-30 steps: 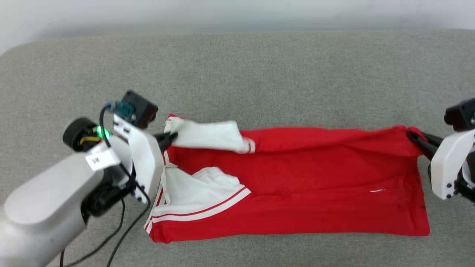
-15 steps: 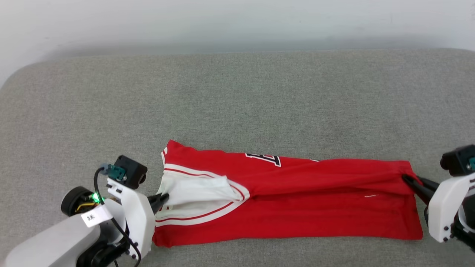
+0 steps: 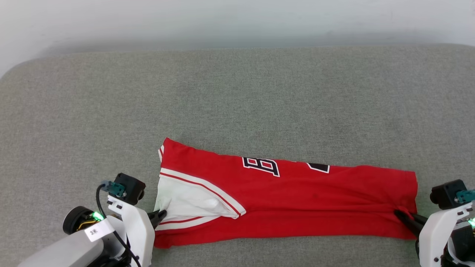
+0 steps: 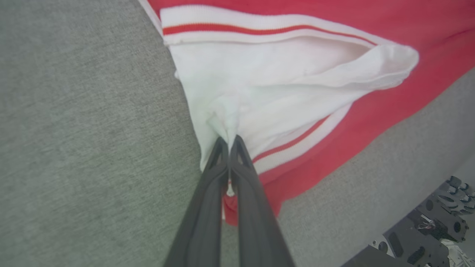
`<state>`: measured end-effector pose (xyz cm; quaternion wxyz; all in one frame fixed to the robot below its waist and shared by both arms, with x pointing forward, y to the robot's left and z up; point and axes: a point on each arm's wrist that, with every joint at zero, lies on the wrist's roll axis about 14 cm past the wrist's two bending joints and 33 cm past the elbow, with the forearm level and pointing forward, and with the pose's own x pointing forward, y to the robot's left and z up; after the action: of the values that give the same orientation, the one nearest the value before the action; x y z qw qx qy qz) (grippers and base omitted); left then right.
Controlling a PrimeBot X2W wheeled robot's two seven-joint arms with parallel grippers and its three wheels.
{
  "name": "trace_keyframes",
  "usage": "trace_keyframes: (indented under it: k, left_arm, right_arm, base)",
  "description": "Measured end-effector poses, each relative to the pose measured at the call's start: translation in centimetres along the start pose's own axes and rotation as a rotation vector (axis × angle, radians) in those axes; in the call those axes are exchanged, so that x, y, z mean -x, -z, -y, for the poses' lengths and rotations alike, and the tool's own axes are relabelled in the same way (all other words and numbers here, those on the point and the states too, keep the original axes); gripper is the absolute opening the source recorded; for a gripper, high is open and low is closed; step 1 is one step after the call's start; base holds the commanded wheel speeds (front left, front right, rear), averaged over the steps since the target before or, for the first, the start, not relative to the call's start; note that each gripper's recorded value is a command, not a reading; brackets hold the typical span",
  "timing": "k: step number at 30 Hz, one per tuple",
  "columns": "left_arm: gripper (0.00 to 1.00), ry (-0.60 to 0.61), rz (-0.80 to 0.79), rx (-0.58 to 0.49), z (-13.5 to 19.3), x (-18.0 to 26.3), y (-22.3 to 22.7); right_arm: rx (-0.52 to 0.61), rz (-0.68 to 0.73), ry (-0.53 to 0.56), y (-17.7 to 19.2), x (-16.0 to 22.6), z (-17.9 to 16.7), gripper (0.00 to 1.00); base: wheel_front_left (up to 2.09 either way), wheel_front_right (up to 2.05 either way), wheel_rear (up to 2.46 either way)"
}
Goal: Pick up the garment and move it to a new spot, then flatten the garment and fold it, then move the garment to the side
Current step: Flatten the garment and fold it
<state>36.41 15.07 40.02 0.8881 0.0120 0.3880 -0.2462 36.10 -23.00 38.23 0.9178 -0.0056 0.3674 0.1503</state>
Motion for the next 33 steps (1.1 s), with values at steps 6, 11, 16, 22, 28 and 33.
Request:
trace_keyframes:
  k: [6,11,16,22,28,33]
  left_arm:
    - [1.00,-0.019,0.042,0.001,0.1,-0.3,0.1]
    - [1.00,-0.091,0.206,-0.018,-0.8,0.9,-2.4]
    - [1.00,-0.195,0.397,-0.043,-1.7,2.9,-5.1]
    - [1.00,-0.292,0.550,-0.040,-2.3,4.9,-7.1]
    - [1.00,-0.398,0.692,-0.038,-3.0,6.9,-9.8]
    - [1.00,-0.488,0.804,-0.064,-3.2,8.7,-11.0]
  right_arm:
    - [-0.023,0.031,0.013,-0.1,-0.2,0.0,1.00]
    - [-0.003,0.126,0.030,-2.6,0.9,0.6,1.00]
    - [0.003,0.234,0.043,-5.9,2.7,1.3,1.00]
    - [0.016,0.278,0.088,-8.5,4.8,3.4,1.00]
    - [-0.090,0.154,0.071,-6.9,5.0,4.1,1.00]
    - [-0.173,0.003,0.039,-4.5,4.5,4.1,1.00]
  base:
    - [0.00,0.00,0.00]
    - [0.00,0.00,0.00]
    - [0.00,0.00,0.00]
    - [0.00,0.00,0.00]
    - [0.00,0.00,0.00]
    - [0.00,0.00,0.00]
